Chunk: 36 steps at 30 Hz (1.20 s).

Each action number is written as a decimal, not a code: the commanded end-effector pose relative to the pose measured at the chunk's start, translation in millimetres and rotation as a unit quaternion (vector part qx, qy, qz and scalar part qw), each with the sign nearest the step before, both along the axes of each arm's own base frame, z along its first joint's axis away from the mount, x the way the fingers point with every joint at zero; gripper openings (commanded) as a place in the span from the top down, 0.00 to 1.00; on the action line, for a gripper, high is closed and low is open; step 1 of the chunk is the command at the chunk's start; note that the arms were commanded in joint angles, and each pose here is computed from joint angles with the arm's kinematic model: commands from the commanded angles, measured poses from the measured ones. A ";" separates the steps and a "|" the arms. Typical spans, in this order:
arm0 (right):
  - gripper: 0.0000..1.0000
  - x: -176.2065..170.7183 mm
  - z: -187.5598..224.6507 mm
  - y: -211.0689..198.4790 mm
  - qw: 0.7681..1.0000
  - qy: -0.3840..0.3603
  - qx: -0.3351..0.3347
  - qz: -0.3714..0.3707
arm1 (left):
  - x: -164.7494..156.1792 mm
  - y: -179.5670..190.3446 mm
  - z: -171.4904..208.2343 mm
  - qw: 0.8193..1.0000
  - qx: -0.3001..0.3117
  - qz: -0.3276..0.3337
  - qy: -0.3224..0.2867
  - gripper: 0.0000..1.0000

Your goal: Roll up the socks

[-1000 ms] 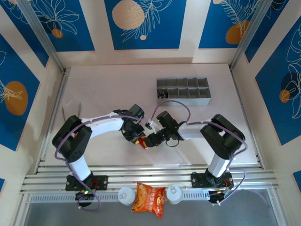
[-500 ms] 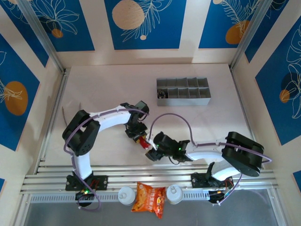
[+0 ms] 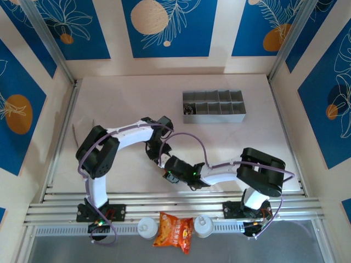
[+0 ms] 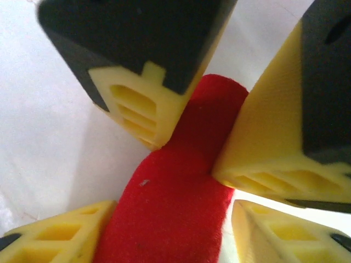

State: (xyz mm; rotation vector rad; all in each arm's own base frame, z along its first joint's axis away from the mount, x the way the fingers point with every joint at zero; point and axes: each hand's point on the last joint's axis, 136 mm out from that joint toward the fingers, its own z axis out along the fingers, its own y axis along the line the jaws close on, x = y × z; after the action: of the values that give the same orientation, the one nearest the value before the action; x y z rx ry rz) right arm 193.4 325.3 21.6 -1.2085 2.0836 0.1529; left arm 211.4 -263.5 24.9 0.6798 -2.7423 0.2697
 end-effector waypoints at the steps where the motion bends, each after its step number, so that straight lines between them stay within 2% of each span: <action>1: 0.63 4.0 -20.4 -5.8 0.999 0.009 -0.047 -0.005 | -40.5 41.1 -38.6 0.991 0.106 -0.021 0.072 0.76; 7: 1.00 4.0 -14.1 -11.5 0.999 0.018 -0.044 -0.023 | -22.5 28.6 -13.6 0.998 0.051 -0.001 0.032 0.73; 9: 1.00 2.9 -4.3 -11.8 0.999 0.022 -0.032 -0.024 | -8.6 22.4 2.7 1.000 0.022 0.016 0.000 0.67; 15: 1.00 -2.2 11.2 -20.2 0.998 0.048 -0.018 -0.036 | 45.2 2.0 58.9 0.990 -0.067 0.073 -0.103 0.36; 18: 1.00 -2.9 19.3 -27.1 0.996 0.078 -0.004 -0.052 | 70.0 2.0 88.9 0.982 -0.080 0.090 -0.144 0.29; 22: 1.00 -0.9 42.8 -36.9 0.991 0.115 0.020 -0.068 | 94.1 16.3 126.3 0.970 -0.079 0.116 -0.200 0.27; 25: 1.00 9.4 77.8 -47.9 0.986 0.134 0.043 -0.090 | 104.8 27.1 149.4 0.959 -0.085 0.128 -0.237 0.27; 29: 1.00 39.5 125.9 -83.7 0.970 0.154 0.059 -0.176 | 104.4 30.7 177.3 0.948 -0.109 0.103 -0.280 0.27; 32: 1.00 68.7 157.1 -120.3 0.946 0.167 0.077 -0.268 | 95.3 38.5 199.6 0.935 -0.121 0.068 -0.325 0.27; 36: 1.00 107.6 187.4 -154.0 0.896 0.217 0.130 -0.364 | 80.5 59.1 238.1 0.897 -0.134 0.041 -0.419 0.24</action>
State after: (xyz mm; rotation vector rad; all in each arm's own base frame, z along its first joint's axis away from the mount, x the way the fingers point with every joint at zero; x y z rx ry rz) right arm 313.1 192.4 218.5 -0.3444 2.4554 0.3056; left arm 297.5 -222.2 235.7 0.8169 -3.1883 1.1021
